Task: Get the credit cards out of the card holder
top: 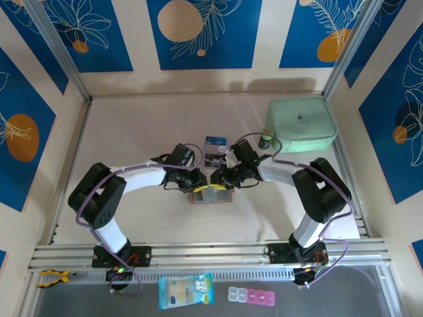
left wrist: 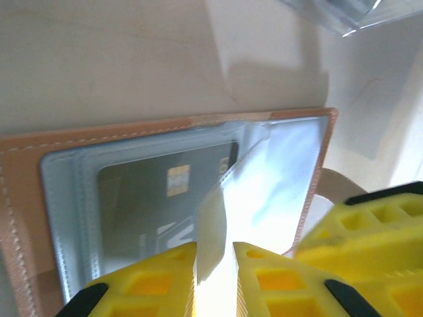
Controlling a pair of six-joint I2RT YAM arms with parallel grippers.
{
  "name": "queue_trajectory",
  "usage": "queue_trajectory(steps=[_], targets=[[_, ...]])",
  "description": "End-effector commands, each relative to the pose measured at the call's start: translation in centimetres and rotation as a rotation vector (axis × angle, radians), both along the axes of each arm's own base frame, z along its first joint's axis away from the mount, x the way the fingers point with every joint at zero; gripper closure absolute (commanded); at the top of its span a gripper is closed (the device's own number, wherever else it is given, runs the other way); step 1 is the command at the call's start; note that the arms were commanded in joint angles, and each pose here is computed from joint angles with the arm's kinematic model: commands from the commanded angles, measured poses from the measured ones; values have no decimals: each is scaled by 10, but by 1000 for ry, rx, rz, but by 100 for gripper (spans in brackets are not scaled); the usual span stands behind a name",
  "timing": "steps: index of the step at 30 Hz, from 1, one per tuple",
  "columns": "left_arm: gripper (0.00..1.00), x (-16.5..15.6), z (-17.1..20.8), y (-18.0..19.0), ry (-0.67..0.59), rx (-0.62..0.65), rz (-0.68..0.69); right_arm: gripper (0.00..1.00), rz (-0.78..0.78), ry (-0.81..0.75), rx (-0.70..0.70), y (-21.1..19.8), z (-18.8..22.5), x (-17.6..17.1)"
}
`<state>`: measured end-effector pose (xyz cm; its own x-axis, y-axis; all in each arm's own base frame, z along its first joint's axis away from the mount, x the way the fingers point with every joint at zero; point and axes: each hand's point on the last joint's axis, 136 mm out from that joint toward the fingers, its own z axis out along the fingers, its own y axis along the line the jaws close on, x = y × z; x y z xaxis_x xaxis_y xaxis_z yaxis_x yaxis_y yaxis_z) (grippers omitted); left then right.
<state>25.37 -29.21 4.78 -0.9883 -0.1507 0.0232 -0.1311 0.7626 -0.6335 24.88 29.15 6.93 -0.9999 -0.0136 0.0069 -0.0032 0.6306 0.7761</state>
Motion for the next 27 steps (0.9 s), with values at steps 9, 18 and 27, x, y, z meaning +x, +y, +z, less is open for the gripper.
queue_trajectory(steps=[9,18,27], targets=[[79,0,26,-27,-14,-48,-57,74,-51,-47,-2,-24,28,2],[74,-1,28,-48,-13,-57,-102,74,-87,-64,-11,-38,33,0],[65,-1,26,-69,-11,-63,-142,74,-138,-85,-34,-58,39,-1]])
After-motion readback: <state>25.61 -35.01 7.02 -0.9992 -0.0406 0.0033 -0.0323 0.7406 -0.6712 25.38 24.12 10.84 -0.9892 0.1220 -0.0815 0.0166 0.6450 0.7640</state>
